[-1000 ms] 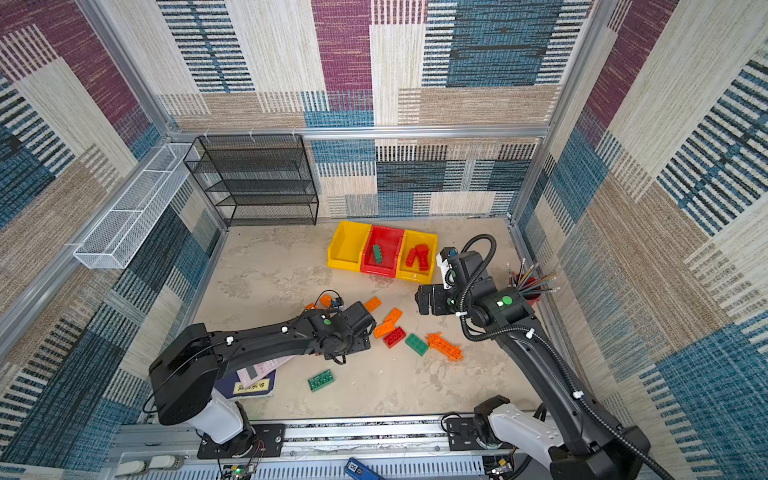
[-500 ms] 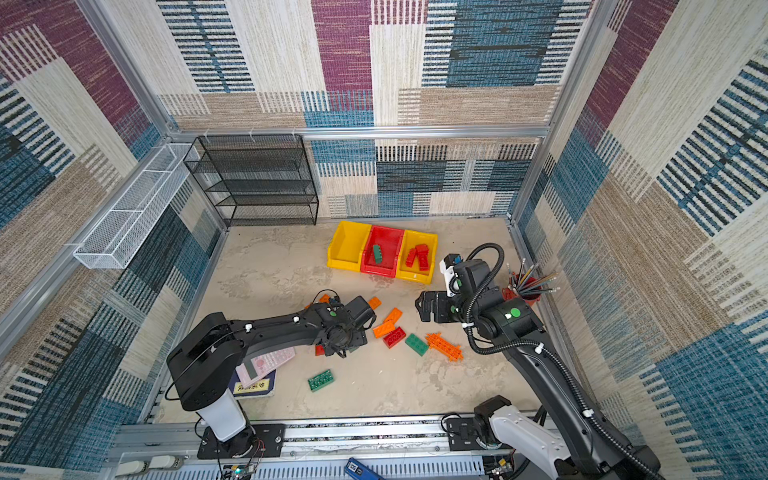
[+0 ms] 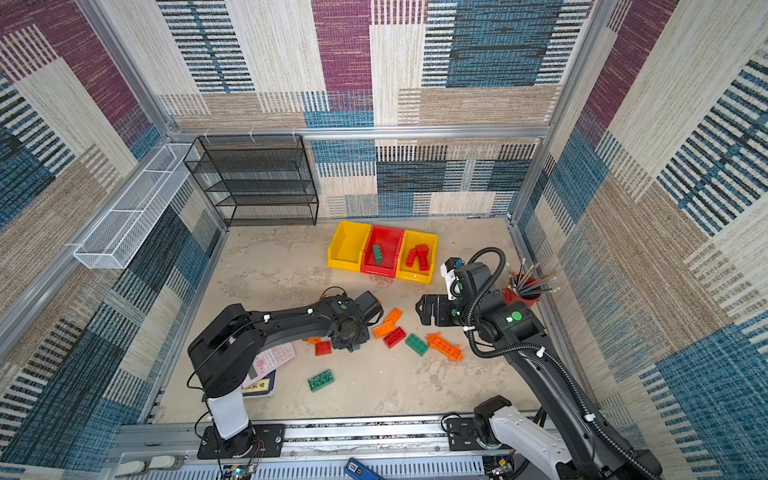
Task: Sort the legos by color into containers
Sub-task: 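Move the right gripper back toward its side while the left gripper grasps a green brick, then carry the green brick with the left gripper and drop it into the red bin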
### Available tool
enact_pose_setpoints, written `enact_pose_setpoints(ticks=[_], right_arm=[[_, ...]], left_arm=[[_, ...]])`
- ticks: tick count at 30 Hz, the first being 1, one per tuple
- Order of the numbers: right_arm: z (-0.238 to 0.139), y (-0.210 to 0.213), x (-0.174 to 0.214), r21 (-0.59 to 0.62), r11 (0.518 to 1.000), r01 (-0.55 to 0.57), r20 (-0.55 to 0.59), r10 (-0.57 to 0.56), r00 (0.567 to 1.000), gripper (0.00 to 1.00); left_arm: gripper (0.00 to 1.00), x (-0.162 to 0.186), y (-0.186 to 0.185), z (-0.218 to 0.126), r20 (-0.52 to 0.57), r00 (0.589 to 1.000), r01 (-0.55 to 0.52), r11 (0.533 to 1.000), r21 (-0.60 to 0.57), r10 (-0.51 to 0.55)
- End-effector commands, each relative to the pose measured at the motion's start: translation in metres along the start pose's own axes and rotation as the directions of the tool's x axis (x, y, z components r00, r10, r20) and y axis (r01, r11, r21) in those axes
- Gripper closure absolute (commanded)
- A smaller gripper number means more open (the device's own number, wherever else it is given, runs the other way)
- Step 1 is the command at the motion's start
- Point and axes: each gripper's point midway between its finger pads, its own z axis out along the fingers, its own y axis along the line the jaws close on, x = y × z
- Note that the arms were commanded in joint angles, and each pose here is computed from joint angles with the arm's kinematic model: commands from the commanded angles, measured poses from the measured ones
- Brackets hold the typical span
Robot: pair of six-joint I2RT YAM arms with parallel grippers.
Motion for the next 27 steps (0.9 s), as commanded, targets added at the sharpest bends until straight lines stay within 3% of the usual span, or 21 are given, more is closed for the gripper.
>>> enact_pose_setpoints(ticks=[1, 4, 8, 15, 20, 27], right_arm=[[-0.004, 0.001, 0.004, -0.011, 1.0, -0.005, 0.007, 0.005, 1.0, 0.0], [-0.005, -0.005, 0.007, 0.011, 1.0, -0.013, 0.017, 0.012, 1.0, 0.0], [-0.007, -0.008, 0.005, 0.028, 0.999, -0.044, 0.031, 0.043, 0.999, 0.0], [-0.015, -0.009, -0.008, 0.054, 0.993, -0.104, 0.071, 0.1, 0.992, 0.01], [-0.016, -0.015, -0.016, 0.093, 0.984, -0.152, 0.095, 0.143, 0.985, 0.0], [-0.011, -0.021, -0.023, 0.093, 0.969, -0.23, 0.162, 0.213, 0.964, 0.0]], left_arm=[[0.74, 0.007, 0.008, -0.008, -0.038, 0.999, -0.039, 0.999, -0.026, 0.038], [0.81, -0.001, 0.01, -0.021, -0.017, 0.997, -0.072, 0.996, -0.043, 0.071], [0.83, -0.027, -0.003, -0.045, 0.026, 0.986, -0.164, 0.985, -0.049, 0.166], [0.8, -0.12, -0.047, -0.086, 0.167, 0.943, -0.287, 0.958, -0.02, 0.286], [0.8, -0.187, -0.078, -0.089, 0.222, 0.937, -0.293, 0.954, 0.072, 0.271], [0.8, -0.251, -0.122, -0.076, 0.323, 0.933, -0.265, 0.912, 0.312, 0.161]])
